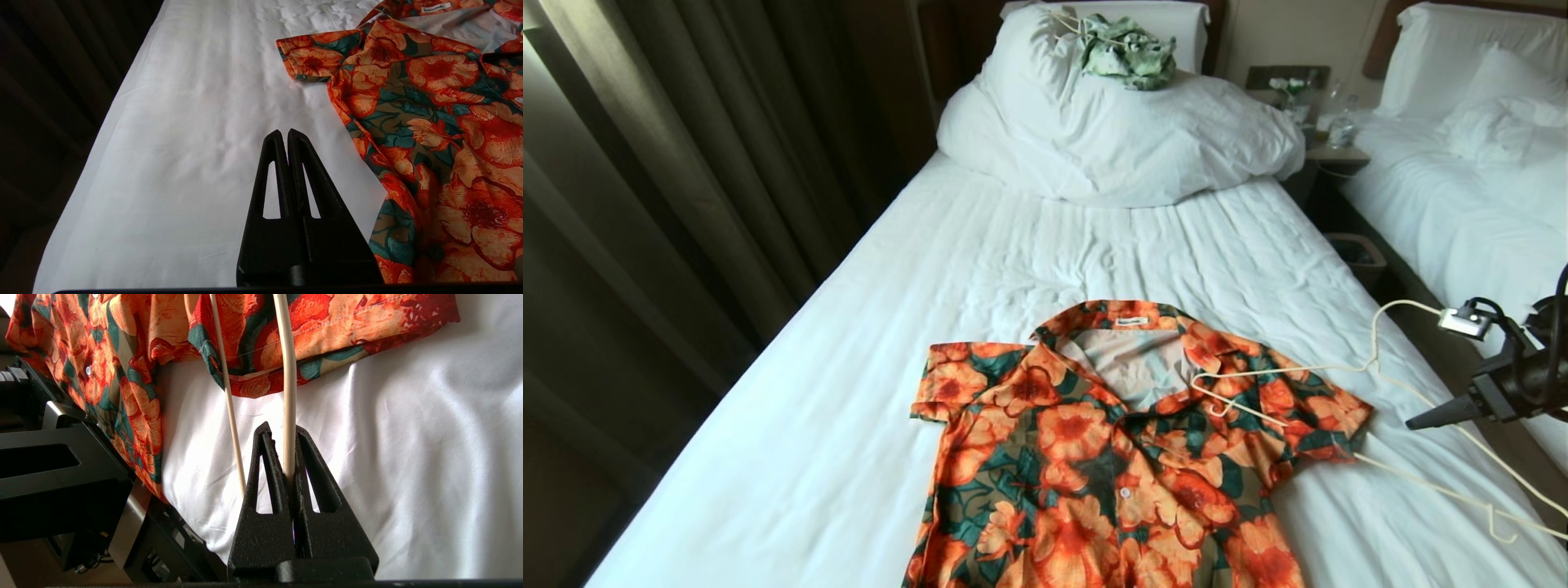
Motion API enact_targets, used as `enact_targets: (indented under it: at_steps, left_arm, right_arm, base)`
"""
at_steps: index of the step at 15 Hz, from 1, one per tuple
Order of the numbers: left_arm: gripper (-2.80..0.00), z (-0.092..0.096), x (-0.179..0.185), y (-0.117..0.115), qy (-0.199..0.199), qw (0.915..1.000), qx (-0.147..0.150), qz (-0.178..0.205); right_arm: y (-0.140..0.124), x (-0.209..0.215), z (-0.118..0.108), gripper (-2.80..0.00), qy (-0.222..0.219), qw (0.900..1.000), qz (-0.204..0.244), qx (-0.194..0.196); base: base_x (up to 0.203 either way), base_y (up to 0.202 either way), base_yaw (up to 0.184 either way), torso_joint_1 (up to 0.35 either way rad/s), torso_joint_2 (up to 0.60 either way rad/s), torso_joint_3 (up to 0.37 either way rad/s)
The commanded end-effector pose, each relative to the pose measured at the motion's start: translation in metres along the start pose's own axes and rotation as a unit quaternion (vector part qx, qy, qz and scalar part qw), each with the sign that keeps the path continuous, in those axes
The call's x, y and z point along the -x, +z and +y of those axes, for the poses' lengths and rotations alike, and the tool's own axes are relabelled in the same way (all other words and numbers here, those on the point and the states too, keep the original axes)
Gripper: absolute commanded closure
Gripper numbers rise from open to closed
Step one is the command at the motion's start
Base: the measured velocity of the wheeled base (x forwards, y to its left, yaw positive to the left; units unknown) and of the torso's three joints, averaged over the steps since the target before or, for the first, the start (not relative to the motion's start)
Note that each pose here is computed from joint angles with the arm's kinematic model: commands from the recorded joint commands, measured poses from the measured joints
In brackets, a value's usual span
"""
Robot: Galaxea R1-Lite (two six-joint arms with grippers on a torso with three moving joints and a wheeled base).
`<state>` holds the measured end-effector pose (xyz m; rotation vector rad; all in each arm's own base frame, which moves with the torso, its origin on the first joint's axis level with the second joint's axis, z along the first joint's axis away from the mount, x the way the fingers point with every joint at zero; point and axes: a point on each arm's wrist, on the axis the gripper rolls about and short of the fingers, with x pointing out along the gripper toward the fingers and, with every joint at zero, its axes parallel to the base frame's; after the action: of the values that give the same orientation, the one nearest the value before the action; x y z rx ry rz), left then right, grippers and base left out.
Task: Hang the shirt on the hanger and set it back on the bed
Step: Lift the shirt and hanger
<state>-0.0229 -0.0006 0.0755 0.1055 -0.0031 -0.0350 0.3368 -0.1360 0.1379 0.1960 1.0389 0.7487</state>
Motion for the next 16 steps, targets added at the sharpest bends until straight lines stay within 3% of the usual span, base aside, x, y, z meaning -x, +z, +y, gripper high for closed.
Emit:
enact_targets:
  at_steps: [1,7,10,12,16]
  left_arm:
    - [0.0,0.0,0.0,0.0,0.0,1.0,0.0,0.001]
    - [0.0,0.0,0.0,-0.001,0.0,1.0,0.0,0.001]
    - [0.0,0.0,0.0,-0.001,0.0,1.0,0.0,0.001]
    - [0.0,0.0,0.0,-0.001,0.0,1.0,0.0,0.001]
    - [0.0,0.0,0.0,0.0,0.0,1.0,0.0,0.001]
  right_arm:
    - [-0.001,0.015,0.02,0.0,-0.008,1.0,-0.01,0.017]
    - [-0.017,0.04,0.085,0.0,0.004,0.993,-0.051,0.108]
    - [-0.03,0.055,0.119,0.0,0.003,0.981,-0.084,0.175]
    - [-0.04,0.063,0.138,0.0,0.011,0.973,-0.116,0.201]
    - [-0.057,0.07,0.161,0.0,0.007,0.954,-0.15,0.258]
  base:
    - [0.0,0.0,0.0,0.0,0.0,0.0]
    - [0.0,0.0,0.0,0.0,0.0,0.0]
    - [0.0,0.0,0.0,0.0,0.0,0.0]
    - [0.0,0.0,0.0,0.0,0.0,0.0]
    - [0.0,0.0,0.0,0.0,0.0,0.0]
